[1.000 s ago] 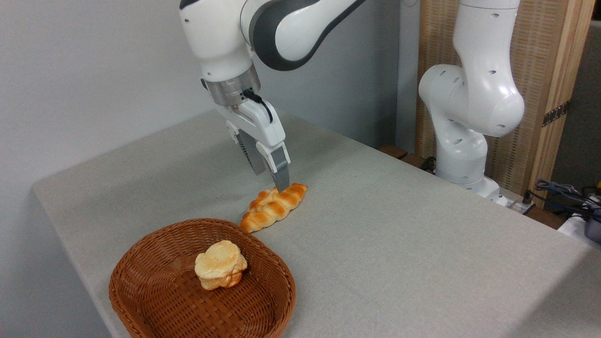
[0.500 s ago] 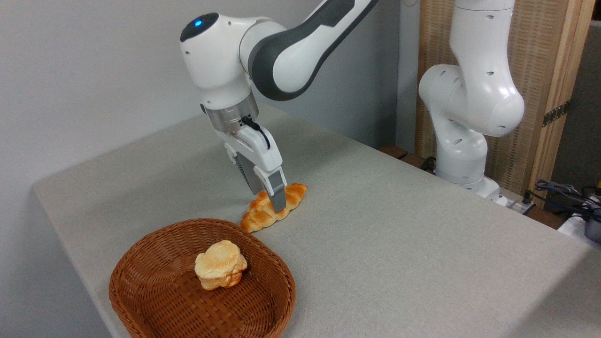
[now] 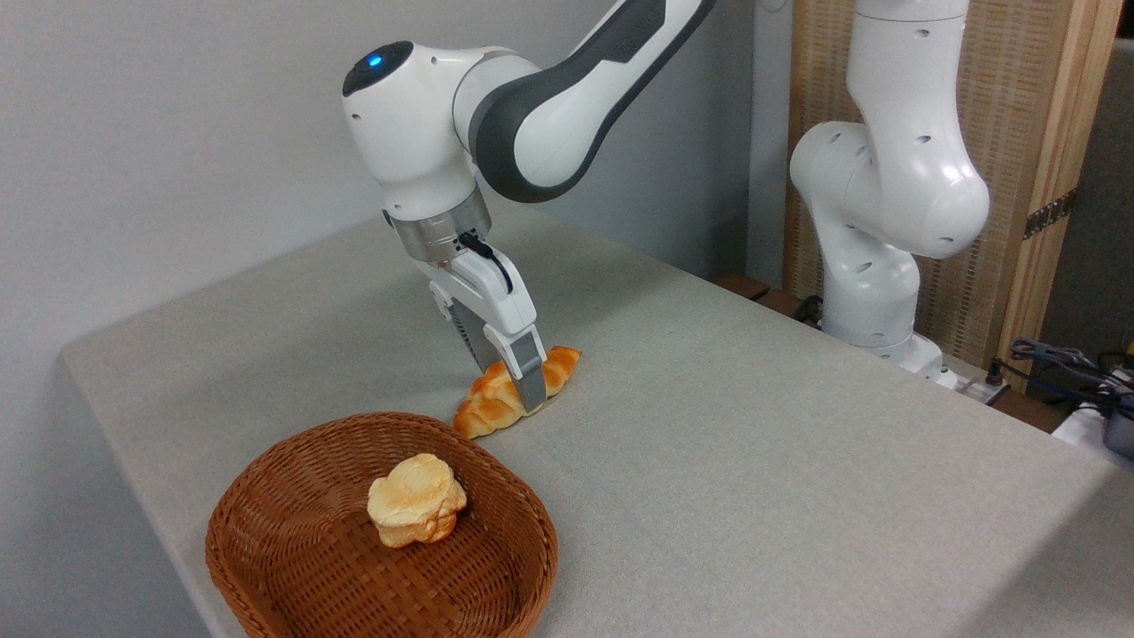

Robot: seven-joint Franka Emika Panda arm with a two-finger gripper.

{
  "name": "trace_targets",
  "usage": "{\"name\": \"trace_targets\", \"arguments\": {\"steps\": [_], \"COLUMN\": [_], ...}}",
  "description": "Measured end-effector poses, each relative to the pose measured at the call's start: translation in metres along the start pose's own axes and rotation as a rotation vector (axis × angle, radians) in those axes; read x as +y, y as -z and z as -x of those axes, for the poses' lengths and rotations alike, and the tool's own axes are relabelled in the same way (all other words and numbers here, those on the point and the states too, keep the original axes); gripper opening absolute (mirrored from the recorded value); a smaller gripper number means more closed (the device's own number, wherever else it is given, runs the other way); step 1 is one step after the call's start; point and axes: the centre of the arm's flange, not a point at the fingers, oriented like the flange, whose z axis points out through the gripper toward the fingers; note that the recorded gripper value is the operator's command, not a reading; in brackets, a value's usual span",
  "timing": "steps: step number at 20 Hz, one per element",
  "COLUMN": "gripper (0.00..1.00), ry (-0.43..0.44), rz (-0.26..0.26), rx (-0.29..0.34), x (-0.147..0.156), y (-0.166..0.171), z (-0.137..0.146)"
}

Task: Put bread into the basket
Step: 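Close the gripper around the braided roll and lift it, then carry the held roll over toward the woven basket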

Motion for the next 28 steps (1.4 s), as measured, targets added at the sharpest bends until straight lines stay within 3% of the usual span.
{"name": "trace_targets", "arguments": {"steps": [2,3,6,8,23,28], "gripper": [0.99,0.92,0.55,0.44,0.45,0.46], "ry": [-0.003,-0.004,-0.011,-0.021,-0.028,-0.042], "rz": [-0.002,-0.002,-0.012,-0.024,-0.033,-0.038], "rx": [-0.008,-0.009,-0.015,-0.022,-0.019,-0.021], "x": [0.001,0.001,0.0,0.001,0.003,0.014], "y": [-0.002,-0.003,-0.003,-0.003,0.0,0.026], "z": [0.001,0.001,0.001,0.001,0.001,0.003]}}
